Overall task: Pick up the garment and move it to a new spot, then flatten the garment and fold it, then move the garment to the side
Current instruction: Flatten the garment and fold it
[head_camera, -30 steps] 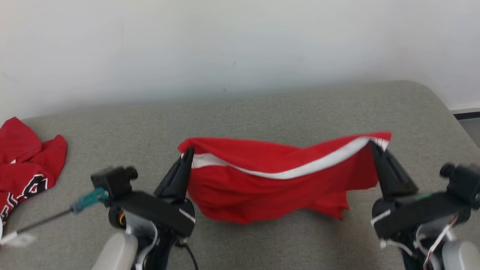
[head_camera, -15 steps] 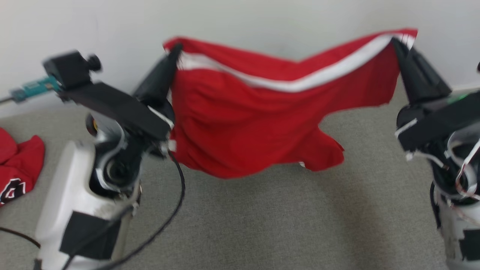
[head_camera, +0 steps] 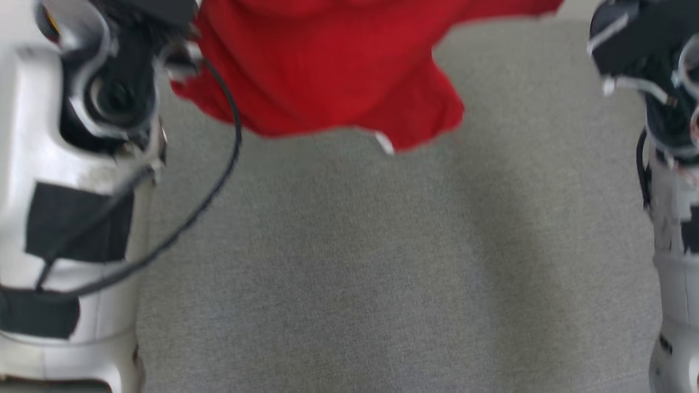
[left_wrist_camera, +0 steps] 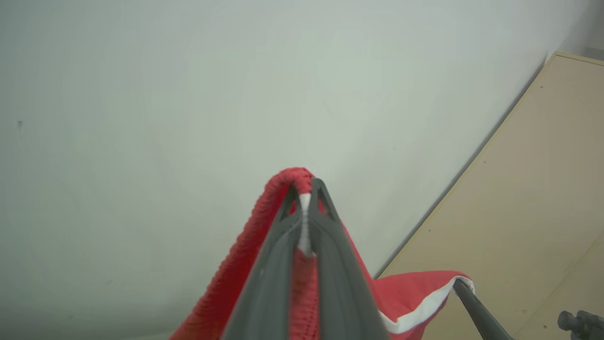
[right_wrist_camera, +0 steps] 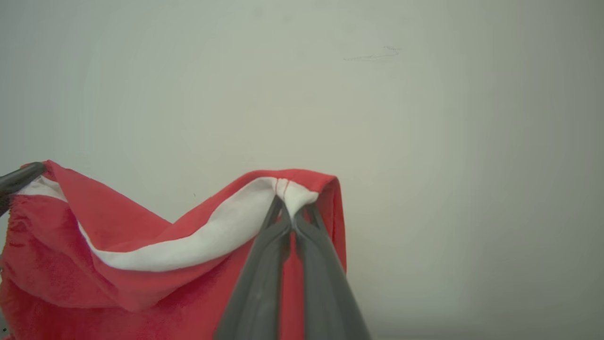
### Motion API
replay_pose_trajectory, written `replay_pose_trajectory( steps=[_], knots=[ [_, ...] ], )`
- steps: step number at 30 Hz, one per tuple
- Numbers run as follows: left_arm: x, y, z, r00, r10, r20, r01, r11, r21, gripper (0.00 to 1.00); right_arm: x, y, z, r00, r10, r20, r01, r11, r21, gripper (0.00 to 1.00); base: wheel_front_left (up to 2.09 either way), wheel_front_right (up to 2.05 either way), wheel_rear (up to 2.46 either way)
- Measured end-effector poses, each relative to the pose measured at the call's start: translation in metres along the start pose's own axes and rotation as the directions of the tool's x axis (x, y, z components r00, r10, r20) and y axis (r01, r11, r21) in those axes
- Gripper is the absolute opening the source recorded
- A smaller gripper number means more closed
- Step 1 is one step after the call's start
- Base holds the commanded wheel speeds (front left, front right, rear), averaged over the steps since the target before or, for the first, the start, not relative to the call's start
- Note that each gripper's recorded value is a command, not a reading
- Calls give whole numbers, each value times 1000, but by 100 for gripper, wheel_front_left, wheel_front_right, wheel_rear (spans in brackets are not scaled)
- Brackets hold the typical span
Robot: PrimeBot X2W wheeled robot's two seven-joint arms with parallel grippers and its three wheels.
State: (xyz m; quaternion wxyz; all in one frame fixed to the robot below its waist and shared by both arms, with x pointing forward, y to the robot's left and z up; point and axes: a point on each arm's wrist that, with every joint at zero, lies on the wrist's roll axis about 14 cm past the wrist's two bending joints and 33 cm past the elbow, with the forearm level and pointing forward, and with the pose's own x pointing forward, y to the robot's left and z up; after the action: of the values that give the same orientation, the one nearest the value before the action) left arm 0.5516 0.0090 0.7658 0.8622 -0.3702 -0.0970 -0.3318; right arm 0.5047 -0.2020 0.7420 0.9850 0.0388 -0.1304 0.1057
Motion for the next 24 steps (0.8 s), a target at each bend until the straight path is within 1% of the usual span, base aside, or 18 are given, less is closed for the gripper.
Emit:
replay_pose_trajectory(
  steps=[5, 8, 11, 13, 15, 17, 20, 22, 24],
  knots=[
    [31, 32, 0, 998, 5, 64, -5, 1000, 0, 0, 45, -15, -21, 1000, -28, 0, 28, 1000, 5, 0, 0, 0, 0],
    [44, 56, 11, 987, 10, 159, -13, 1000, 21, 0, 70, -25, -19, 995, -55, 89, 55, 998, 7, 0, 0, 0, 0],
    [50, 80, 30, 953, 11, 304, -28, 998, 49, 0, 89, -31, -14, 976, -71, 206, 74, 997, -5, 0, 0, 0, 0],
    [53, 95, 26, 939, 13, 343, -33, 998, 52, 0, 99, -33, -20, 964, -76, 257, 86, 996, -29, 0, 0, 0, 0],
    [53, 113, 11, 936, 29, 350, -46, 998, 39, 0, 106, -33, -37, 961, -66, 268, 86, 994, -64, 0, 0, 0, 0],
    [51, 131, -4, 934, 52, 355, -64, 998, 23, 0, 112, -32, -65, 971, -47, 234, 75, 991, -113, 0, 0, 0, 0],
    [41, 163, -45, 952, 112, 283, -117, 993, 0, 0, 114, -32, -120, 992, -30, 119, 49, 986, -161, 0, 0, 0, 0],
    [28, 182, -75, 965, 155, 214, -157, 988, -6, 0, 111, -34, -156, 999, -32, 38, 37, 987, -158, 0, 0, 0, 0],
    [14, 190, -93, 971, 173, 168, -174, 985, -12, 0, 107, -32, -183, 999, -28, -22, 25, 990, -138, 0, 0, 0, 0]
  ],
)
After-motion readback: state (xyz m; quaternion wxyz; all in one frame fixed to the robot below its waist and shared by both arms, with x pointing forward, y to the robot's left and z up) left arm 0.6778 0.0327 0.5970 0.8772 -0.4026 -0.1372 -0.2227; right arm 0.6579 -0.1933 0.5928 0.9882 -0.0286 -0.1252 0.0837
